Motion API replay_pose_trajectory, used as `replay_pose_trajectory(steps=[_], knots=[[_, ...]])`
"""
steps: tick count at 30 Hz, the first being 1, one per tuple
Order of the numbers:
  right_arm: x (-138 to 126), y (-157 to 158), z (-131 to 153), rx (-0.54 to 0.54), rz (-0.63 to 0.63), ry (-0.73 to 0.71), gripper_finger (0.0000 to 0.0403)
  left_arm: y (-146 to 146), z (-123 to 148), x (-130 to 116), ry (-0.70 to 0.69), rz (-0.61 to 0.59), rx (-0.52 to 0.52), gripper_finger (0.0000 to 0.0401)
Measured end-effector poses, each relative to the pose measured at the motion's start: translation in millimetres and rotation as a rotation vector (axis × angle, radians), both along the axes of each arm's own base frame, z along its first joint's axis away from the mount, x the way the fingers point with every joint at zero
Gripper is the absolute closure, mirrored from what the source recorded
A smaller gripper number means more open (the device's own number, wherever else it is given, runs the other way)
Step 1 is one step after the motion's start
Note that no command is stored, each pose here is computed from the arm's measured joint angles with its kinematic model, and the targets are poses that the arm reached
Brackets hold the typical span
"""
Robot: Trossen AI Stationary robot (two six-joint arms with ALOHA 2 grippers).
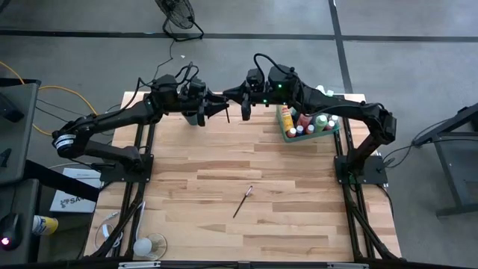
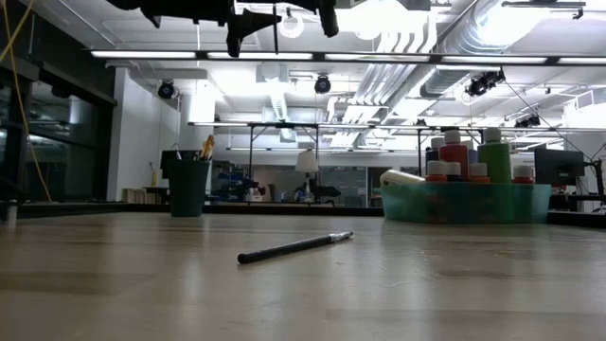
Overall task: Pick & Place Paint Supplies
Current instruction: Put the silver paintbrush into the blue cup
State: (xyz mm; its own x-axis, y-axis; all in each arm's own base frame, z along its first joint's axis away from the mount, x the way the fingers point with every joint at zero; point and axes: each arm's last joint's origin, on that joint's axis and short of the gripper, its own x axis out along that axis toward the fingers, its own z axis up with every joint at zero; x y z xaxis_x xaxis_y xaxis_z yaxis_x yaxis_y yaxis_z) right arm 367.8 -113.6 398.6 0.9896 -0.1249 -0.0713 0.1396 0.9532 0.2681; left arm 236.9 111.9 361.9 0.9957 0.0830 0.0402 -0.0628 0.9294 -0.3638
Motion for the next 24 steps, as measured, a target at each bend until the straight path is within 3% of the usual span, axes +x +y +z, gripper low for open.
replay_pose_trajectory(steps=[9,18,24], knots=[[-1.7,-4.4,-0.4,0.006,0.014,0.004,0.0399,0.1,-0.1,-0.1,0.001,0.007,-0.001,0.0386],[-1.8,-4.7,-0.7,0.012,0.005,0.006,0.0391,0.8,-0.3,-0.1,0.004,0.034,0.017,0.0392],[-7.3,-9.4,1.8,0.086,-0.014,0.005,0.0336,3.3,-4.9,-1.6,0.062,0.136,0.052,0.0388]])
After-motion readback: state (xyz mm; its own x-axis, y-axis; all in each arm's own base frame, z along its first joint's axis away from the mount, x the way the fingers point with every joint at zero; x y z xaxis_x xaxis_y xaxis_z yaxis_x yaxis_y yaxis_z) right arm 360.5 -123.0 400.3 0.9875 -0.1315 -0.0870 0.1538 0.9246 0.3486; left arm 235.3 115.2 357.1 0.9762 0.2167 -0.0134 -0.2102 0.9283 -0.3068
